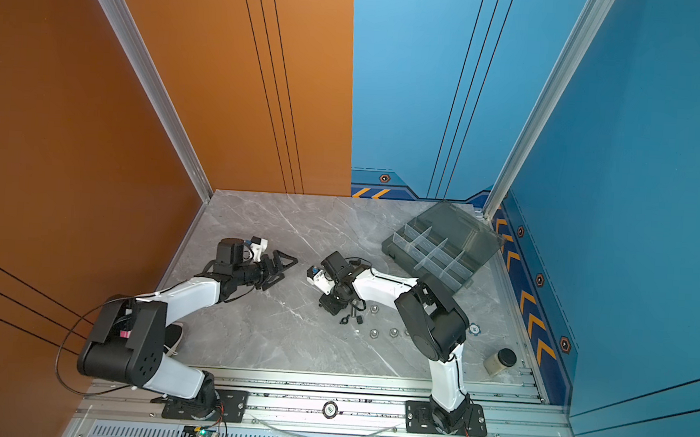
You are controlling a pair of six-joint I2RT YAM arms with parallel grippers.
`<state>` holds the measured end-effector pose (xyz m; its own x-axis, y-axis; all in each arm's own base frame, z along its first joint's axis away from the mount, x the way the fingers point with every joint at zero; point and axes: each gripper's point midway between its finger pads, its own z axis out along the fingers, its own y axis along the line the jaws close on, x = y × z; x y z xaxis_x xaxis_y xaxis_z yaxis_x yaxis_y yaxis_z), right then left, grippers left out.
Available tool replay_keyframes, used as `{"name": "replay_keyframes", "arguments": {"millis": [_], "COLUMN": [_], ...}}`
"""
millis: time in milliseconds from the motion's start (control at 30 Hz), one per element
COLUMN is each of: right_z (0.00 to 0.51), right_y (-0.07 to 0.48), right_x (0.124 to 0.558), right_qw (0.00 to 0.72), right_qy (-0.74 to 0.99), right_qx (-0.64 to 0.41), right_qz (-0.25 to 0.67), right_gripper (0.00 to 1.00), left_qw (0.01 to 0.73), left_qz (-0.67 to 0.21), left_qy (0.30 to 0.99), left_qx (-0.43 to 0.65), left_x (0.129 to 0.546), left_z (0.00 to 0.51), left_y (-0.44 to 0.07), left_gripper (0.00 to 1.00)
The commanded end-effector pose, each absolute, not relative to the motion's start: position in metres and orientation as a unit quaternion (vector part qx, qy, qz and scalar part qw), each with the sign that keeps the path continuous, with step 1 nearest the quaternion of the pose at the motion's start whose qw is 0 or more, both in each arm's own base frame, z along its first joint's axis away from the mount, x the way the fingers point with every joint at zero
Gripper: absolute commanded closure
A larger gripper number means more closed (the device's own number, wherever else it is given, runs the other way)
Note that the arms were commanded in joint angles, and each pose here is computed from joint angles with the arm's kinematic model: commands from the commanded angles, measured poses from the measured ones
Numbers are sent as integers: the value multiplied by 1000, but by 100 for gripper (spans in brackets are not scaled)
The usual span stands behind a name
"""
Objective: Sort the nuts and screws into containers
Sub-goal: 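Lift the black wing nut and carry it over the compartment box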
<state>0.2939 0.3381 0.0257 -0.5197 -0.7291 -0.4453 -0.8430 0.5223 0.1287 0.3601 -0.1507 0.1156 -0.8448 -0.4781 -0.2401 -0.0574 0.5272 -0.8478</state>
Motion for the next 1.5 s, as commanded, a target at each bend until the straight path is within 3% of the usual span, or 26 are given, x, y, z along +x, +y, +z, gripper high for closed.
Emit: {"name": "replay_keyframes", "arguments": {"millis": [0,300,533,700,967,1200,1467], "right_z": [8,7,32,80,137,142,132], "right_y": [334,334,340,321,232,125,52], "right_x": [289,286,289,326,393,450,489], "right_qw": [143,128,130,186,258,296,314], "right_qy": [865,873,872,871,887,916,926], "right_qx": [-451,-431,-392,-307,-156,-12,89], "right_qz": [165,190,262,335,349,271,189], "right_gripper": [86,100,100,100,100,100,100], "left_qw": [234,236,236,239,243,243,243], "left_qz": [-466,-468,-471,-473,-478,-483,-485], "left_qy": [839,837,836,833,830,828,827], "left_qx": [-157,-157,-157,-155,-150,-146,-145], "left_x": [358,357,358,359,363,366,367], "left_z": [118,119,120,123,130,133,136], "left_y": [-149,-147,-148,-149,-151,-152,-154], "left_gripper": [2,2,2,2,2,2,2]}}
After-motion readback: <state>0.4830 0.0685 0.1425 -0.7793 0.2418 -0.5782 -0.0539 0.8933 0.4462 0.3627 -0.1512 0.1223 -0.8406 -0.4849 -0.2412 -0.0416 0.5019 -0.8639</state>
